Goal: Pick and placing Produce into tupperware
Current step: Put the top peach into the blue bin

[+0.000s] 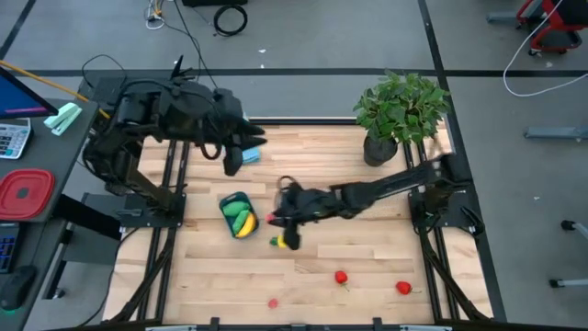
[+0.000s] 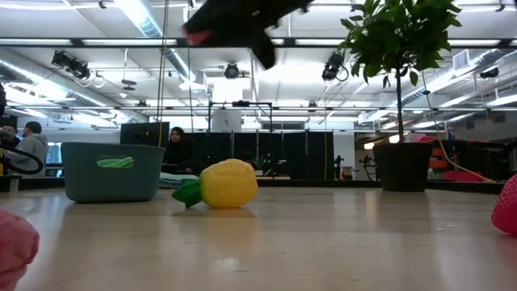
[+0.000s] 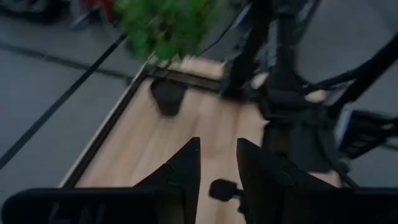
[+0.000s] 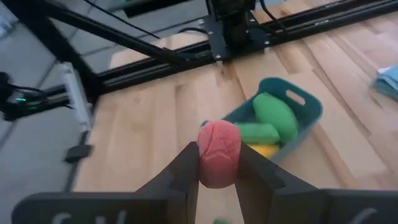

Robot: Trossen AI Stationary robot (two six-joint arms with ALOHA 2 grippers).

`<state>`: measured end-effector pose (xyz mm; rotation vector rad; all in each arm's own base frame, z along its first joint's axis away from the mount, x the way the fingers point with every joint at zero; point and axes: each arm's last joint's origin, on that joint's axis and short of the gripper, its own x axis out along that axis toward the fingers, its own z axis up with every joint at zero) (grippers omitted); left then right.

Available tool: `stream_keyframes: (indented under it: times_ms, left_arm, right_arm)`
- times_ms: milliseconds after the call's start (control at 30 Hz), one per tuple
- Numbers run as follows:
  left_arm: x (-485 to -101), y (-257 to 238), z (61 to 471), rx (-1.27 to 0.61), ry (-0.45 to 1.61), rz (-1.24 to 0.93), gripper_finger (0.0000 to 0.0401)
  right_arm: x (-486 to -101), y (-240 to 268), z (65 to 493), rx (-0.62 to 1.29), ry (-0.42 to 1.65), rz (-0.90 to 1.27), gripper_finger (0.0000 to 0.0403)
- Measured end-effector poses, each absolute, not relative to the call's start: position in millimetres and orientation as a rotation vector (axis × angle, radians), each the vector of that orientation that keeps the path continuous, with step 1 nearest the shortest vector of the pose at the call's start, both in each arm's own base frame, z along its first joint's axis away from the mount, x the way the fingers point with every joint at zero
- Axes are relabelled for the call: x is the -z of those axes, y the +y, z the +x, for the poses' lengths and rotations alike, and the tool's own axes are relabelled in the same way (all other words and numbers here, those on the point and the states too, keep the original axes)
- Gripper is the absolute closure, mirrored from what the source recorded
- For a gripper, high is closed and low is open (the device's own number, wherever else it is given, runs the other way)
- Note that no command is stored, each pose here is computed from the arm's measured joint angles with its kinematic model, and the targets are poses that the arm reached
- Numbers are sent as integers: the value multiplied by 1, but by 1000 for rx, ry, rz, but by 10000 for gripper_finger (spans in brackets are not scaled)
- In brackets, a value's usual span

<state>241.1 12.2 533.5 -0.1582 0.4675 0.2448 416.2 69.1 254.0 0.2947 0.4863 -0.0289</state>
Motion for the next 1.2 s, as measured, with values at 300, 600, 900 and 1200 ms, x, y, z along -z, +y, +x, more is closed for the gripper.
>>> stream_keyframes:
  times_ms: [300, 600, 900, 1200]
  left_arm:
    - [-525, 24, 239, -410, 542, -122, 295]
    - [-513, 33, 249, -452, 635, -118, 296]
    - [-503, 36, 266, -456, 671, -114, 296]
    - [-500, 39, 272, -460, 682, -105, 296]
  right_arm:
    - [-189, 66, 485, 28, 581, 301, 314]
    - [-170, 66, 500, 16, 628, 293, 314]
    - [-164, 57, 494, 59, 724, 297, 301]
    - [-164, 54, 495, 74, 716, 252, 250]
